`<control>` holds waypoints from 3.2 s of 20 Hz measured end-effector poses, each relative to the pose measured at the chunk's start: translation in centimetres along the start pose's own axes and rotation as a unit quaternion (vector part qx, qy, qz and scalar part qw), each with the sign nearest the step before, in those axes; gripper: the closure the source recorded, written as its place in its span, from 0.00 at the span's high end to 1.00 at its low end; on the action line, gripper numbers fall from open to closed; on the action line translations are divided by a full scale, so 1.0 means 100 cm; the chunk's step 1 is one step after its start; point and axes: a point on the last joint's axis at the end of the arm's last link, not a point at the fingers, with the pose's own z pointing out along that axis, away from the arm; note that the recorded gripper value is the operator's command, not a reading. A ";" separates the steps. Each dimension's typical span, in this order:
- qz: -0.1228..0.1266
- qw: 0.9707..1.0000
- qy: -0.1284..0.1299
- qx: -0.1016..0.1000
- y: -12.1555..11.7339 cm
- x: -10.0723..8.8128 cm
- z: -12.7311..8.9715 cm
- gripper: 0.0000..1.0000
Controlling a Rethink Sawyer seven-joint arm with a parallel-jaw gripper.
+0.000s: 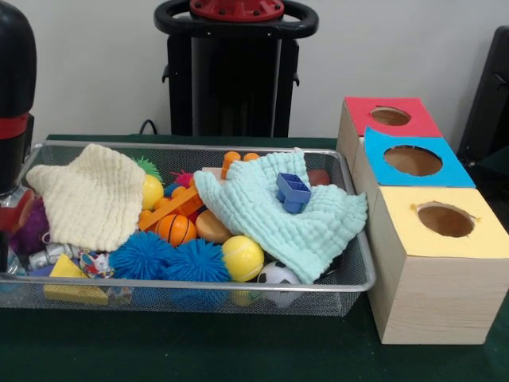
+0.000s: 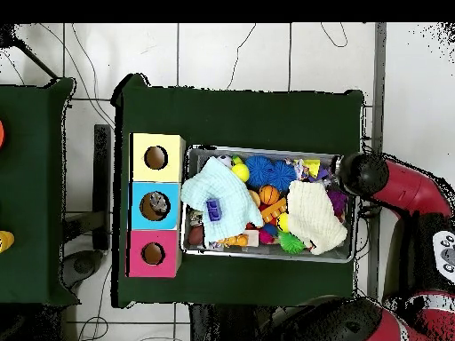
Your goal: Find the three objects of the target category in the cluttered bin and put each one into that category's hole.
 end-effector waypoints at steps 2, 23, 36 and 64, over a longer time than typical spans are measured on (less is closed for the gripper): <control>0.000 1.000 0.000 0.000 0.000 0.000 0.000 0.00; 0.005 0.999 -0.032 0.021 -0.024 -0.023 -0.054 0.00; 0.012 0.999 -0.042 0.021 -0.026 -0.028 -0.077 0.00; -0.026 1.000 -0.006 -0.008 0.082 -0.022 -0.142 0.00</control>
